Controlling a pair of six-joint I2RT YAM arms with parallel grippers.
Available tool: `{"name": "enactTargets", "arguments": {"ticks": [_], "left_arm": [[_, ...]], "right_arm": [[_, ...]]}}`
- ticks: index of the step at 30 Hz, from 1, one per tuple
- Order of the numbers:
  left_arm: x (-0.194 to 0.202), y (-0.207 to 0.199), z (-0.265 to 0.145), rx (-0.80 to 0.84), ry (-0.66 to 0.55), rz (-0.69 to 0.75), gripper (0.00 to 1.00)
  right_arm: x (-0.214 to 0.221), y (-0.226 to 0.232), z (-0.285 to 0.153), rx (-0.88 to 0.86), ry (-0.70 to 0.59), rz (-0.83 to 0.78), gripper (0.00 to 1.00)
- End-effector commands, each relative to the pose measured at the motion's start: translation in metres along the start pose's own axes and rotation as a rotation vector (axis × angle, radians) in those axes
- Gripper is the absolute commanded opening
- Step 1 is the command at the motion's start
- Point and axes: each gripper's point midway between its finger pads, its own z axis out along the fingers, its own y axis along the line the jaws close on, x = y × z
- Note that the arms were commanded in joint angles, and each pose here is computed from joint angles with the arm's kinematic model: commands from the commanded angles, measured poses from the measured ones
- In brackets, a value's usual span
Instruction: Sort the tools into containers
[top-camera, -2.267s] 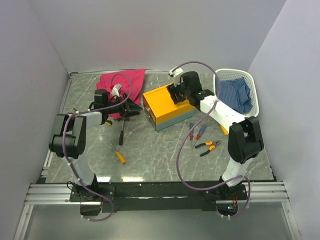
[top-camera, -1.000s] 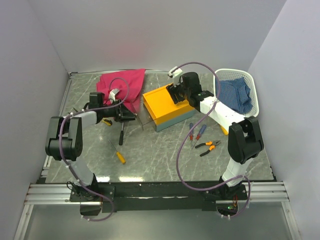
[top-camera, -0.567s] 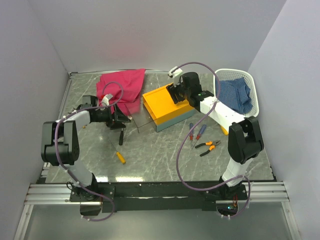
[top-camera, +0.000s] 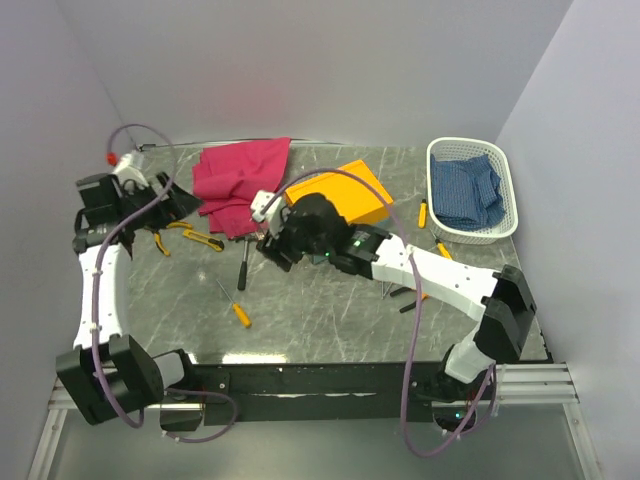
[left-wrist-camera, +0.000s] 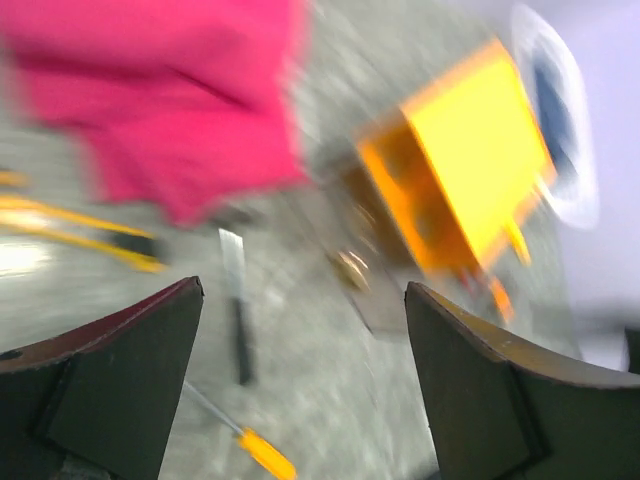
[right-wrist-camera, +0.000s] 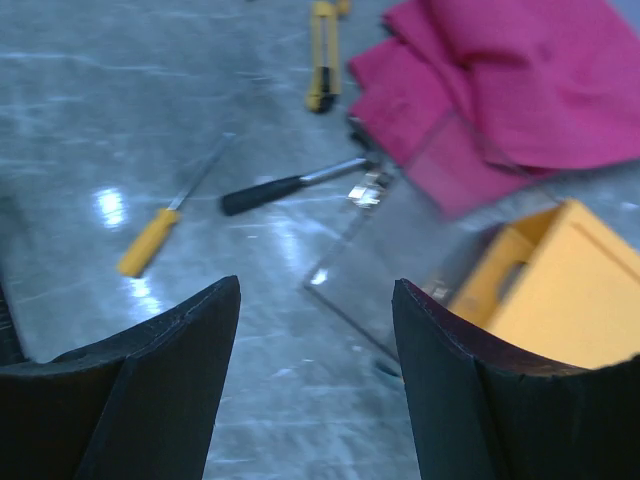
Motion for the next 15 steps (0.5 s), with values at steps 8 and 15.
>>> {"name": "enactTargets", "arguments": {"ticks": [8,15], "left_arm": [[-0.107,0.055,-0.105,-0.669,-0.614,-0.06,0.99],[-0.137,0.029,-0.12,-0.618,-0.72,0.025,1.0]], "right_arm": [[0.025,0.124,0.058,-0.268,0.151,0.121,0.72],[0.062,0.166,0.088,-0.291,0.284,0.196,0.73]]}}
